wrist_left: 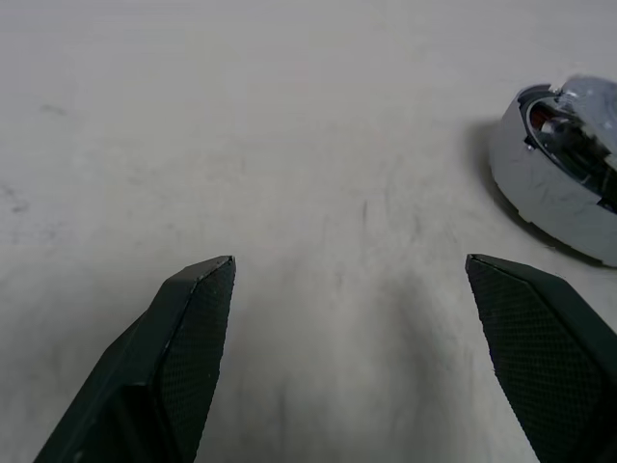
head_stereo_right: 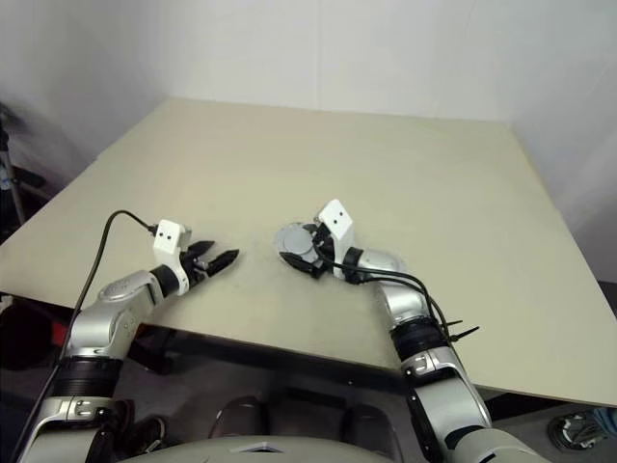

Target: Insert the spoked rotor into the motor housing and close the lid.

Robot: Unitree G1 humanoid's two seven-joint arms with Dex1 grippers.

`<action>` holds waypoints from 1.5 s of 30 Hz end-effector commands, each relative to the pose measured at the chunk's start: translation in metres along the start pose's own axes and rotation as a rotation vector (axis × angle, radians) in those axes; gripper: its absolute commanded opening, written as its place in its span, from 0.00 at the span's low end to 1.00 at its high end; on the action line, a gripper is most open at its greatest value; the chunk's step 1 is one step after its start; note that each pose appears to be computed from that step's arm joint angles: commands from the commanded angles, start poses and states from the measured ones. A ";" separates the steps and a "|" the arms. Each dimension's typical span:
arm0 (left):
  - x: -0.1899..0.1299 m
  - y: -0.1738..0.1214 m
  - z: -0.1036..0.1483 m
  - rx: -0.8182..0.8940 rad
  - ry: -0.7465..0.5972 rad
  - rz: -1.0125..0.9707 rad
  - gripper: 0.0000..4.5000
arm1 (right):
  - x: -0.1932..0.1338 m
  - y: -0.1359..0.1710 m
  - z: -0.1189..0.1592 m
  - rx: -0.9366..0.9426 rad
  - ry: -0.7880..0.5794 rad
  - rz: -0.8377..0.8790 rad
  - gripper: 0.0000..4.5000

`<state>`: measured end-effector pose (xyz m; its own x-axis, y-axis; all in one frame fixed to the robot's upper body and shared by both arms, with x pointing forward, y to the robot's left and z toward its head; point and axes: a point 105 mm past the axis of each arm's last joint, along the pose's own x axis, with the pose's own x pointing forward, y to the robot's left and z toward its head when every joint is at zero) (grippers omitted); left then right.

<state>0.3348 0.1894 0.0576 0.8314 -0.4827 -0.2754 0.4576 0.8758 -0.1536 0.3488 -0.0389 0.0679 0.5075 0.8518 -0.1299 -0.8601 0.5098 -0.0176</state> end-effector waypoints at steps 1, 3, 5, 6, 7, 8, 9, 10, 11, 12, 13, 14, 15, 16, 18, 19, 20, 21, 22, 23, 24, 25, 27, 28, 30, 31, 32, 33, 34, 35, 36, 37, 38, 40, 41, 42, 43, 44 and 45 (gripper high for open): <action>-0.005 0.002 0.020 0.035 -0.054 0.004 0.90 | 0.006 -0.002 0.008 -0.035 -0.022 -0.006 0.99; -0.005 0.002 0.020 0.036 -0.054 0.005 0.90 | 0.007 -0.004 0.006 -0.043 -0.015 -0.015 0.99; -0.004 0.002 0.021 0.036 -0.056 0.005 0.90 | 0.006 -0.006 0.006 -0.051 -0.010 -0.022 0.99; -0.004 0.002 0.021 0.036 -0.057 0.005 0.90 | 0.006 -0.007 0.006 -0.054 -0.010 -0.023 0.99; -0.004 0.002 0.021 0.035 -0.057 0.005 0.90 | 0.006 -0.008 0.007 -0.054 -0.011 -0.023 0.99; -0.003 0.002 0.021 0.035 -0.058 0.005 0.90 | 0.006 -0.008 0.007 -0.055 -0.012 -0.024 0.99; -0.003 0.002 0.021 0.035 -0.059 0.005 0.90 | 0.006 -0.009 0.009 -0.053 -0.016 -0.024 0.99; -0.003 0.002 0.021 0.034 -0.059 0.006 0.90 | 0.007 -0.009 0.010 -0.051 -0.018 -0.024 0.99; -0.003 0.002 0.021 0.034 -0.060 0.006 0.90 | 0.007 -0.009 0.011 -0.050 -0.020 -0.024 0.99; -0.002 0.002 0.021 0.033 -0.061 0.006 0.90 | 0.007 -0.011 0.013 -0.050 -0.023 -0.027 0.99; -0.002 0.002 0.021 0.033 -0.062 0.006 0.90 | 0.007 -0.012 0.015 -0.050 -0.027 -0.030 0.99; -0.001 0.002 0.021 0.033 -0.063 0.007 0.90 | 0.007 -0.014 0.017 -0.051 -0.030 -0.034 0.99; -0.001 0.001 0.022 0.033 -0.064 0.006 0.90 | 0.007 -0.016 0.019 -0.053 -0.034 -0.041 0.99; -0.001 0.001 0.022 0.033 -0.065 0.007 0.90 | 0.007 -0.018 0.019 -0.056 -0.036 -0.048 0.99; -0.001 0.001 0.022 0.032 -0.067 0.007 0.90 | 0.007 -0.019 0.019 -0.059 -0.032 -0.051 0.99; -0.001 0.001 0.022 0.032 -0.067 0.008 0.90 | 0.007 -0.019 0.018 -0.062 -0.029 -0.046 0.99; -0.001 0.002 0.022 0.032 -0.067 0.008 0.90 | 0.006 -0.019 0.017 -0.062 -0.027 -0.045 0.99; -0.001 0.002 0.022 0.032 -0.067 0.008 0.90 | 0.006 -0.019 0.016 -0.063 -0.024 -0.047 0.99; -0.001 0.002 0.022 0.032 -0.067 0.008 0.90 | 0.007 -0.019 0.016 -0.064 -0.023 -0.049 0.91; -0.001 0.002 0.022 0.032 -0.068 0.008 0.90 | 0.007 -0.019 0.014 -0.069 -0.018 -0.047 0.86; -0.001 0.002 0.022 0.032 -0.068 0.009 0.90 | 0.007 -0.018 0.014 -0.072 -0.014 -0.045 0.79; -0.001 0.002 0.022 0.032 -0.068 0.009 0.90 | 0.007 -0.018 0.013 -0.076 -0.009 -0.044 0.73; 0.000 0.002 0.021 0.032 -0.068 0.008 0.90 | 0.006 -0.018 0.011 -0.081 -0.002 -0.050 0.73; 0.000 0.002 0.021 0.032 -0.068 0.008 0.90 | 0.006 -0.018 0.010 -0.082 -0.001 -0.052 0.73; 0.000 0.001 0.021 0.032 -0.067 0.008 0.90 | 0.006 -0.018 0.010 -0.081 -0.004 -0.055 0.73; 0.000 0.001 0.021 0.031 -0.067 0.007 0.90 | 0.006 -0.019 0.010 -0.078 -0.006 -0.057 0.73; 0.000 0.001 0.021 0.031 -0.067 0.007 0.90 | 0.006 -0.020 0.011 -0.075 -0.007 -0.064 0.73; 0.000 0.001 0.021 0.031 -0.067 0.007 0.90 | 0.006 -0.022 0.011 -0.070 -0.007 -0.074 0.71; 0.000 0.001 0.021 0.031 -0.067 0.006 0.90 | 0.006 -0.023 0.013 -0.056 -0.016 -0.077 0.70; 0.000 0.001 0.021 0.030 -0.067 0.006 0.90 | 0.007 -0.024 0.016 -0.034 -0.031 -0.085 0.70; 0.000 0.001 0.021 0.030 -0.067 0.006 0.90 | 0.007 -0.025 0.020 -0.010 -0.052 -0.088 0.70; 0.000 0.001 0.021 0.030 -0.067 0.006 0.90 | 0.008 -0.026 0.024 0.007 -0.068 -0.087 0.70; 0.000 0.001 0.021 0.030 -0.067 0.007 0.90 | 0.008 -0.026 0.027 0.013 -0.076 -0.086 0.70; 0.000 0.001 0.021 0.029 -0.067 0.007 0.90 | 0.008 -0.025 0.026 0.000 -0.063 -0.080 0.70; 0.000 0.001 0.021 0.030 -0.068 0.007 0.90 | 0.008 -0.025 0.023 -0.009 -0.052 -0.076 0.70; 0.000 0.001 0.021 0.030 -0.068 0.008 0.90 | 0.008 -0.023 0.020 -0.017 -0.041 -0.071 0.70; 0.000 0.001 0.021 0.029 -0.068 0.008 0.90 | 0.008 -0.022 0.017 -0.021 -0.031 -0.067 0.70; 0.000 0.001 0.021 0.030 -0.069 0.009 0.90 | 0.008 -0.021 0.014 -0.026 -0.020 -0.062 0.70; -0.001 0.001 0.021 0.030 -0.069 0.011 0.90 | 0.007 -0.019 0.010 -0.040 -0.001 -0.054 0.70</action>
<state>0.3365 0.1894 0.0613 0.8369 -0.4787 -0.2655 0.4542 0.8780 -0.1514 0.3683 -0.0401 0.0728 0.5544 0.8220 -0.1299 -0.8305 0.5565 -0.0226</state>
